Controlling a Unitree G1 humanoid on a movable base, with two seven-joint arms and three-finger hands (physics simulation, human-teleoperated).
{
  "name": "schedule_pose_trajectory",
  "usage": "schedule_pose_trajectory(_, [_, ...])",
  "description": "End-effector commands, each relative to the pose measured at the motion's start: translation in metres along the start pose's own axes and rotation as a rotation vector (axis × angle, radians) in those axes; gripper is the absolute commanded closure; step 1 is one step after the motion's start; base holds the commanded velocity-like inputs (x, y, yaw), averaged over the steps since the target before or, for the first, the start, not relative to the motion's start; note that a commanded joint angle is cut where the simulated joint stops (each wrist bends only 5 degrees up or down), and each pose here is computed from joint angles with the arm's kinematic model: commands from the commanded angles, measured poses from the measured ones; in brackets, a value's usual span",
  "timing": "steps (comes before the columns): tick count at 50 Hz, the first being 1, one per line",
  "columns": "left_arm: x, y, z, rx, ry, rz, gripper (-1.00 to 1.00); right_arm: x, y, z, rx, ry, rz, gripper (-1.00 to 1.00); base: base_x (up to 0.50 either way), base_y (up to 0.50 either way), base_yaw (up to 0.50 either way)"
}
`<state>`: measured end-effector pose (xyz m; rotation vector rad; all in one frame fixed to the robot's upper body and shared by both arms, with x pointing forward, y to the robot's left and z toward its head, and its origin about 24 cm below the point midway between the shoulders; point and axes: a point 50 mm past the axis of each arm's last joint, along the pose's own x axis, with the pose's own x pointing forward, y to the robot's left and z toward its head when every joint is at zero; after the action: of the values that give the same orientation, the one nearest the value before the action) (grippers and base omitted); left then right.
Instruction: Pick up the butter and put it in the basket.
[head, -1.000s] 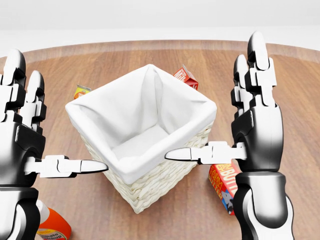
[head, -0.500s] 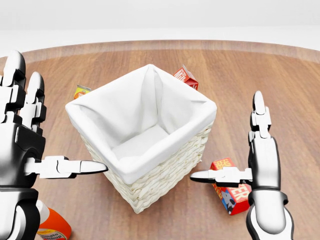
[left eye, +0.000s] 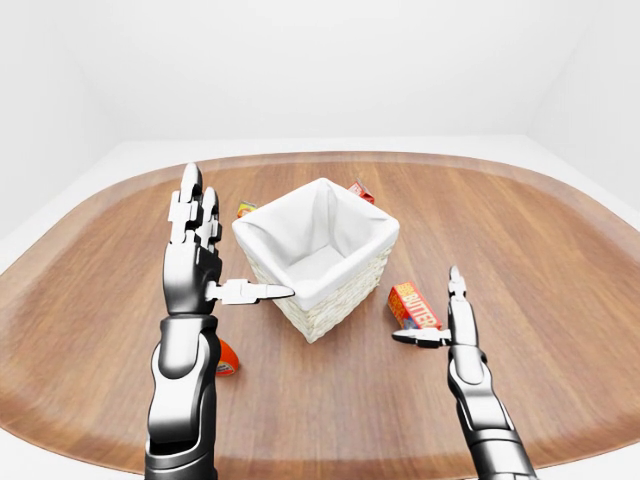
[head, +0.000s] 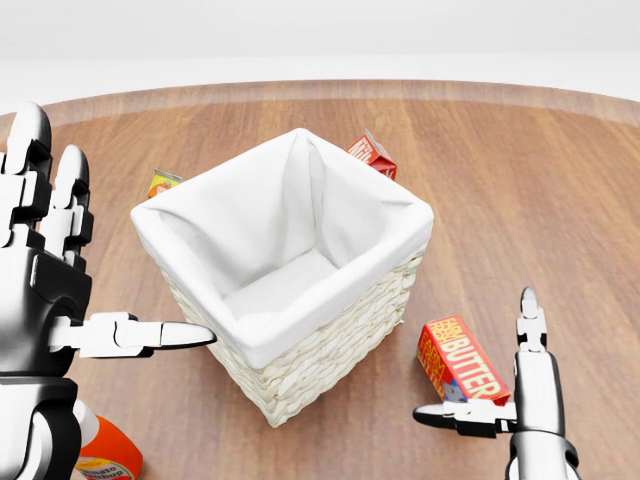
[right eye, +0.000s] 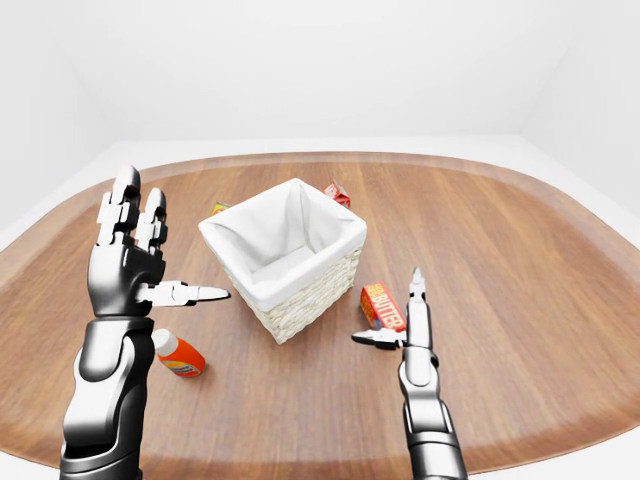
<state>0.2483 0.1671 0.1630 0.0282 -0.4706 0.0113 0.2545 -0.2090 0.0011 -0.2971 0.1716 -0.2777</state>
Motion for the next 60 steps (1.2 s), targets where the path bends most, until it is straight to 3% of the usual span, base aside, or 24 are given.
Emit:
schedule_pose_trajectory(1, [0.0,0.0,-0.001,-0.003,0.005,0.002,-1.0,0.0,-0.004,-0.026,-0.025,0.083,-0.033,-1.0,0.0,0.0,0.0])
schedule_pose_trajectory(14, [-0.001,0.001,-0.006,-0.006,0.025,0.004,-1.0,-0.001,-0.002,-0.06,-0.077,0.245,-0.052,-1.0,0.0,0.0,0.0])
schedule_pose_trajectory(21, [-0.001,0.001,-0.006,-0.005,0.027,0.005,-1.0,-0.003,-0.011,-0.093,-0.119,0.427,-0.065,-1.0,0.0,0.0,0.0])
schedule_pose_trajectory(26, [0.0,0.002,-0.005,-0.003,0.024,0.006,-1.0,0.002,-0.015,-0.1,-0.146,0.505,-0.078,-1.0,0.0,0.0,0.0])
schedule_pose_trajectory(30, [0.0,0.002,-0.006,-0.002,0.027,0.007,-1.0,0.011,-0.015,-0.094,-0.137,0.502,-0.077,-1.0,0.0,0.0,0.0])
schedule_pose_trajectory(37, [-0.001,0.003,-0.009,-0.002,0.038,0.009,-1.0,0.035,0.001,-0.06,-0.091,0.385,-0.061,-1.0,0.0,0.0,0.0])
schedule_pose_trajectory(49, [-0.001,0.004,-0.009,-0.003,0.041,0.011,-1.0,0.054,0.02,-0.022,-0.037,0.261,-0.054,-1.0,0.0,0.0,0.0])
schedule_pose_trajectory(60, [-0.001,0.004,-0.008,-0.003,0.037,0.011,-1.0,0.051,0.015,-0.036,-0.049,0.351,-0.104,-1.0,0.0,0.0,0.0])
